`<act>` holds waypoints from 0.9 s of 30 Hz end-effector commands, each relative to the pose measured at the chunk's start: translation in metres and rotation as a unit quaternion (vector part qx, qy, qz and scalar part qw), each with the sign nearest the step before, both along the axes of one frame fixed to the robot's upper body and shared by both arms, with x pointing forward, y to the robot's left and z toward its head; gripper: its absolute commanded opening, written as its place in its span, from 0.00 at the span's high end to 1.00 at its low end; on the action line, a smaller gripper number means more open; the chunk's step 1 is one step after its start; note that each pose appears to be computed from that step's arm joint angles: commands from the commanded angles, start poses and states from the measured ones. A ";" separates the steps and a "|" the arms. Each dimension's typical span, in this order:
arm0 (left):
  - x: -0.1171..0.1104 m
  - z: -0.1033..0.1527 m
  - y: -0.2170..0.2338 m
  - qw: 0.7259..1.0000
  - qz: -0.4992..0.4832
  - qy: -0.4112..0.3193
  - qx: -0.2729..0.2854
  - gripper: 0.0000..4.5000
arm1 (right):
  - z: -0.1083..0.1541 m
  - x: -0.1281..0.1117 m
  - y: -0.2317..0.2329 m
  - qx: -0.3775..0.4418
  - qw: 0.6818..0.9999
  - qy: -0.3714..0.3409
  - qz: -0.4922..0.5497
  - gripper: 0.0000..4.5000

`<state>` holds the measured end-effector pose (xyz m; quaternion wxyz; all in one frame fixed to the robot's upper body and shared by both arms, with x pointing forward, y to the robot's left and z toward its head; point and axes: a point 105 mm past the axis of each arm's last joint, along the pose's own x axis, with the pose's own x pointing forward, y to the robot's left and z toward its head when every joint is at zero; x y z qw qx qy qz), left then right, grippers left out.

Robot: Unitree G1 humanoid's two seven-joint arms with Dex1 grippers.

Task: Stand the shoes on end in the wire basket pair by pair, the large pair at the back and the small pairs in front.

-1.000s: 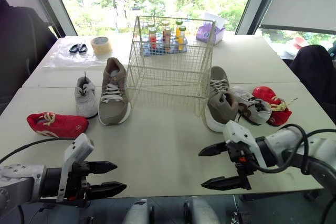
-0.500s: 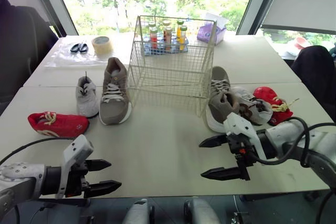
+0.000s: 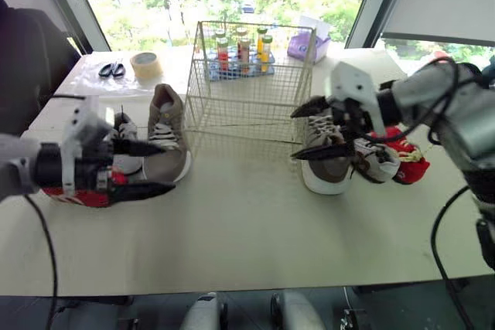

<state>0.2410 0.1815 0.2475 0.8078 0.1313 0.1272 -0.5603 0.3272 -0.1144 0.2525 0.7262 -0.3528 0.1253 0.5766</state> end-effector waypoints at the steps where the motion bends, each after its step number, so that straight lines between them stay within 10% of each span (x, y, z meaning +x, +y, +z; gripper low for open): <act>1: -0.001 0.004 -0.010 1.000 -0.022 -0.012 0.001 0.01 | -0.001 0.019 0.001 -0.028 1.000 -0.014 0.006 0.00; 9: -0.004 -0.015 -0.026 1.000 -0.017 -0.011 -0.013 0.01 | -0.028 0.040 0.022 -0.056 0.997 0.047 0.017 0.00; 13: -0.002 -0.021 -0.025 1.000 -0.005 -0.014 -0.017 0.00 | -0.045 0.044 0.023 -0.086 0.994 0.062 0.018 0.29; 19: -0.001 -0.025 -0.026 0.999 0.010 -0.021 -0.028 0.00 | -0.053 0.052 0.028 -0.118 0.991 0.060 0.013 0.99; 27: 0.004 -0.032 -0.020 0.999 0.035 -0.023 -0.023 0.00 | -0.045 0.045 0.029 -0.122 0.991 0.039 0.046 1.00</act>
